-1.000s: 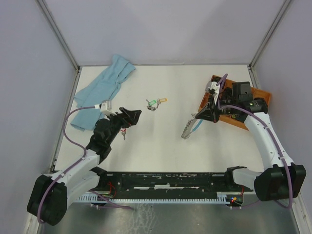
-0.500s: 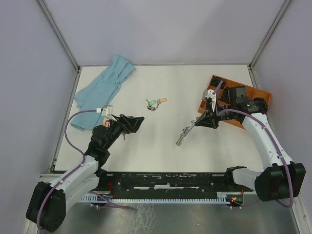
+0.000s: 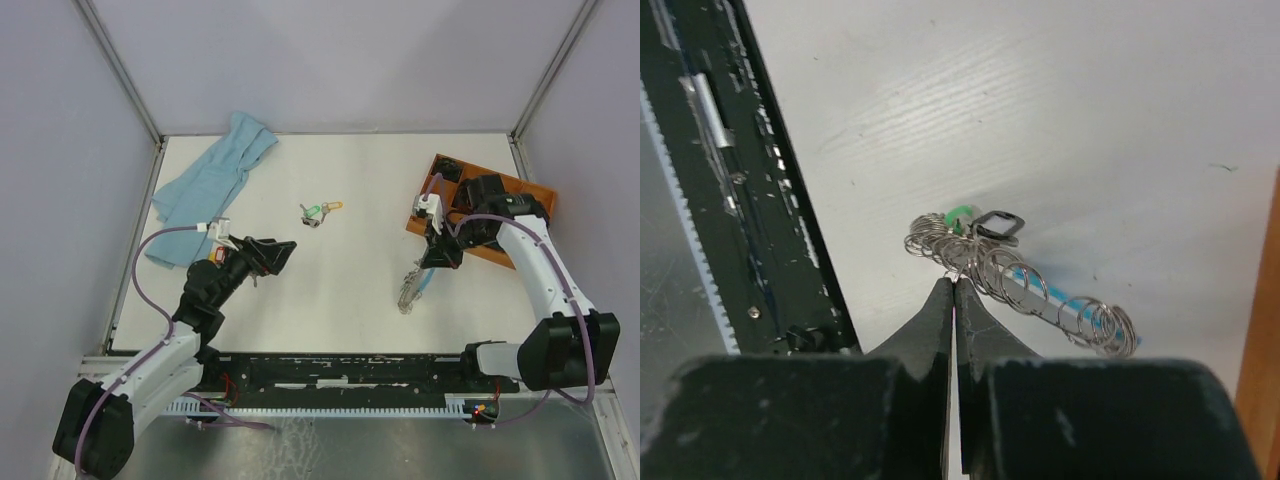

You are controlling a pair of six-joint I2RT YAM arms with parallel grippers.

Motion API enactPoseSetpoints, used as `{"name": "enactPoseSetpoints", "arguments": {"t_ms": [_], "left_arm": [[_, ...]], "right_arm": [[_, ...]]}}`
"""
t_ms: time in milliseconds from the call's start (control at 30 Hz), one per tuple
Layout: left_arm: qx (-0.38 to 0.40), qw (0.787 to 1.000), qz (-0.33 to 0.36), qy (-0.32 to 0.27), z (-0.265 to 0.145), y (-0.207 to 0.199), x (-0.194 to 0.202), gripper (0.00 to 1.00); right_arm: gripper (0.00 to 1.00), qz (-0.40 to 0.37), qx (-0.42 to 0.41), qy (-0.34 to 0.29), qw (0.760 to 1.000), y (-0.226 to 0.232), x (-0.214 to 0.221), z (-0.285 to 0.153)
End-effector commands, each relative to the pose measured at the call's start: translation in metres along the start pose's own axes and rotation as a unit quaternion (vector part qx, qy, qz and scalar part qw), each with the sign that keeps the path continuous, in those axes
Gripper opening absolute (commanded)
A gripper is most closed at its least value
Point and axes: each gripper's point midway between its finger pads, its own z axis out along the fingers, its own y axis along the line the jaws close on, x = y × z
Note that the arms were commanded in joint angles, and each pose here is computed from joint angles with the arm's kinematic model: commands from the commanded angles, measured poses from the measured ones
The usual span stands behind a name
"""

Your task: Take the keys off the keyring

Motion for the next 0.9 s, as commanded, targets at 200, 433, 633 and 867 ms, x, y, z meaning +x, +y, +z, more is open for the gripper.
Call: {"name": "enactPoseSetpoints", "arguments": {"t_ms": [200, 433, 633, 867], "left_arm": [[0.039, 0.999, 0.004, -0.026, -0.004, -0.019, -0.014, 1.0], [0.049, 0.998, -0.002, -0.027, -0.006, -0.025, -0.016, 1.0], [0.056, 0.998, -0.006, -0.03, -0.009, -0.029, -0.018, 1.0], [0.06, 0.998, -0.005, -0.032, -0.011, -0.033, -0.021, 1.0]], "right_arm": [[0.06, 0.001, 0.139, 0.072, 0.988, -0.021, 0.035, -0.024], [0.06, 0.009, 0.198, 0.103, 0.975, -0.028, 0.056, -0.038], [0.06, 0.022, 0.224, 0.126, 0.966, -0.035, 0.071, -0.046], [0.09, 0.034, 0.235, 0.129, 0.963, -0.039, 0.077, -0.049]]}}
